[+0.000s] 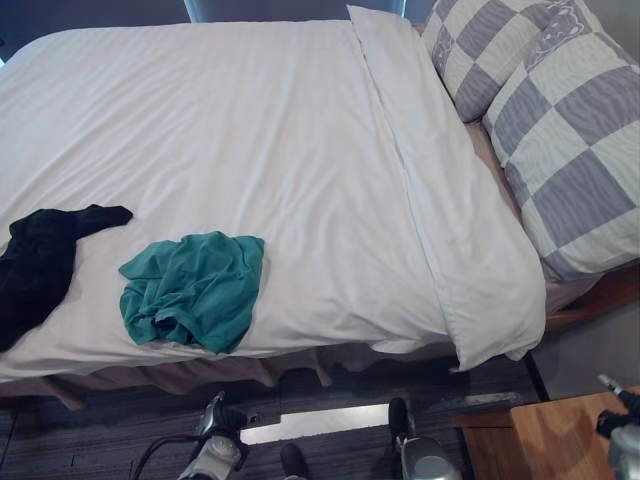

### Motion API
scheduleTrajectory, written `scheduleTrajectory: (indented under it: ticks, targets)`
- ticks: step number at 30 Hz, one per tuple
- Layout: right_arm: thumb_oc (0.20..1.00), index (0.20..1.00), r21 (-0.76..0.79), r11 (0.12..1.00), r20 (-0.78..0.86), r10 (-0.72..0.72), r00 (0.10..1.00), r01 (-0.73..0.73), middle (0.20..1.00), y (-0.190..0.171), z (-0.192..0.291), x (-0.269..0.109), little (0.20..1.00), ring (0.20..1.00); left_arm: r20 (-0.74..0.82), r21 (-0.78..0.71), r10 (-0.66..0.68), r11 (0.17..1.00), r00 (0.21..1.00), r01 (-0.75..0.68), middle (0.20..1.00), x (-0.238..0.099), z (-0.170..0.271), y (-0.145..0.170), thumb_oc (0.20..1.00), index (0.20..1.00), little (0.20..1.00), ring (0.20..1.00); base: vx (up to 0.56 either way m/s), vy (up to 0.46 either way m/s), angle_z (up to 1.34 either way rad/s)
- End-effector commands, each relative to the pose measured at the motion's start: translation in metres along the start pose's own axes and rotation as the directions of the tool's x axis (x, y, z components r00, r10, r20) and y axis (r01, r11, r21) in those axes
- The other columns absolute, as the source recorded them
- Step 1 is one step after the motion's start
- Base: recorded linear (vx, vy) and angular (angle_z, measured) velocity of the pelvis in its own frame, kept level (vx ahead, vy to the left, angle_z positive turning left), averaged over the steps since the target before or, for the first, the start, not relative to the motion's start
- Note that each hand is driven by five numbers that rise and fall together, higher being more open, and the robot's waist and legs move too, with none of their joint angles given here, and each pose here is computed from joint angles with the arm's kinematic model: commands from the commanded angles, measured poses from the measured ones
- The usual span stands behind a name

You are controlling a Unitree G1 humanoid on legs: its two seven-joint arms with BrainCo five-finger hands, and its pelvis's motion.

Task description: Tidy up the quilt and then pick up the clothes from the bed and put them into the laundry hamper.

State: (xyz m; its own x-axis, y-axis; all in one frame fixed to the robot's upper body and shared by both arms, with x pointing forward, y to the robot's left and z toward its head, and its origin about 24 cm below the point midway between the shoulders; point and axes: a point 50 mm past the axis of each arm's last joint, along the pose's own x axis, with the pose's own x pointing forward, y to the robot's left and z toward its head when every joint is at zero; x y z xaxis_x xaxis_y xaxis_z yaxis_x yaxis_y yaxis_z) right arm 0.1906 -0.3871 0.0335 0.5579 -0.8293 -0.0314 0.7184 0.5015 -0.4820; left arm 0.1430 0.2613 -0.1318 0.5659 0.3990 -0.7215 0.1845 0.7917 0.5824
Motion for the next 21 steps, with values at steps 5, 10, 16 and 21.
scheduleTrajectory:
  ticks: [5, 10, 16, 21]
  targets:
    - [0.200, 0.200, 0.240, 0.961, 0.516, -0.009, 0.857, -0.134, 0.200, 0.036, 0.188, 0.025, 0.200, 0.200, 0.067, 0.028, 0.072, 0.997, 0.995, -0.075, 1.000, 0.013, 0.030, 0.028, 1.000, 1.000, 1.000, 1.000, -0.20, -0.090, 0.08]
    - [0.200, 0.200, 0.326, 0.931, 0.410, 0.018, 0.912, -0.165, 0.200, 0.055, 0.197, 0.038, 0.200, 0.200, 0.084, 0.012, 0.078, 0.997, 0.993, -0.079, 1.000, 0.012, 0.032, 0.027, 1.000, 1.000, 1.000, 1.000, -0.11, -0.069, 0.15]
    - [0.200, 0.200, 0.357, 0.907, -0.129, 0.287, 0.949, -0.226, 0.200, 0.131, 0.052, 0.000, 0.200, 0.200, 0.070, -0.084, 0.106, 0.991, 0.992, -0.100, 1.000, 0.015, 0.042, 0.030, 1.000, 1.000, 1.000, 1.000, -0.05, -0.031, 0.10]
    - [0.200, 0.200, 0.293, 0.923, -0.559, 0.376, 0.739, -0.248, 0.200, 0.137, -0.084, -0.085, 0.200, 0.200, 0.038, -0.030, 0.057, 0.998, 0.998, -0.056, 1.000, 0.013, 0.038, 0.012, 1.000, 1.000, 1.000, 1.000, 0.07, 0.069, -0.01]
